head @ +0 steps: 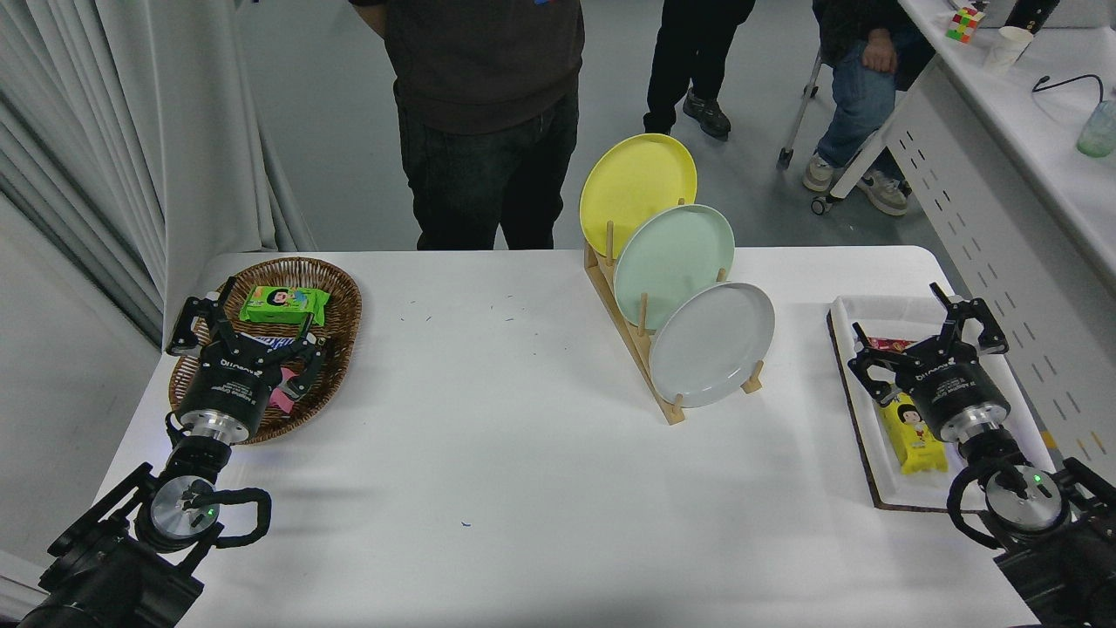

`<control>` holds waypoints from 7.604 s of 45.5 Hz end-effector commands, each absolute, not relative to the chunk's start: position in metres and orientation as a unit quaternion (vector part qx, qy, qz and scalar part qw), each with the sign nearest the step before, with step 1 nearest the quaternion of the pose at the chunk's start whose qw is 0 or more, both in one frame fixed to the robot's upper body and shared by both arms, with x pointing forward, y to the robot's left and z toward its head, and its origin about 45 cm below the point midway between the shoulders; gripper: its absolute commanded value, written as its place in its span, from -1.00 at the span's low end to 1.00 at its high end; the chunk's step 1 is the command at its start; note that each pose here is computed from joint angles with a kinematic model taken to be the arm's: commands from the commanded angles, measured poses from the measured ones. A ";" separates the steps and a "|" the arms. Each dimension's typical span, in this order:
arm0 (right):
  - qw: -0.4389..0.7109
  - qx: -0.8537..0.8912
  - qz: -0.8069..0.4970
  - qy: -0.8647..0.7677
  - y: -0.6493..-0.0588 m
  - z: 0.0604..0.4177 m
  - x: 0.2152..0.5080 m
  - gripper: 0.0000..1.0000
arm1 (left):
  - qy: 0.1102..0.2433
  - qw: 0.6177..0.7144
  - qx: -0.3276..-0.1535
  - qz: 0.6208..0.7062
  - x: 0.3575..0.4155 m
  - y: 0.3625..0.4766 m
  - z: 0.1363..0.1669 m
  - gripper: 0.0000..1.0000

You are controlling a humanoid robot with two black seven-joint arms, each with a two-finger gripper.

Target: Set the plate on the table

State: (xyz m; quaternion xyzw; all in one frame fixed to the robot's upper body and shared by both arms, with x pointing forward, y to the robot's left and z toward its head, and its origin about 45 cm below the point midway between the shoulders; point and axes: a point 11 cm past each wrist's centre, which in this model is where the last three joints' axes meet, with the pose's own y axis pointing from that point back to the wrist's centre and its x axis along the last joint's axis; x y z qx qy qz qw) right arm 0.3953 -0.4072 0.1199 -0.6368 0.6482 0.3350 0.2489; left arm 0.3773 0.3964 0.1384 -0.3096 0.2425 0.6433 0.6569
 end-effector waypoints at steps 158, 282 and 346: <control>0.023 -0.756 0.322 0.569 -0.422 0.212 0.399 1.00 | 0.242 0.657 -0.310 0.643 0.3775 0.396 0.1386 0.96; -0.177 -0.753 0.293 0.562 -0.275 0.260 0.446 1.00 | 0.242 0.657 -0.310 0.643 0.3775 0.396 0.1386 0.96; -0.213 -0.757 0.334 0.520 -0.241 0.275 0.456 1.00 | 0.243 0.657 -0.310 0.643 0.3770 0.397 0.1381 0.96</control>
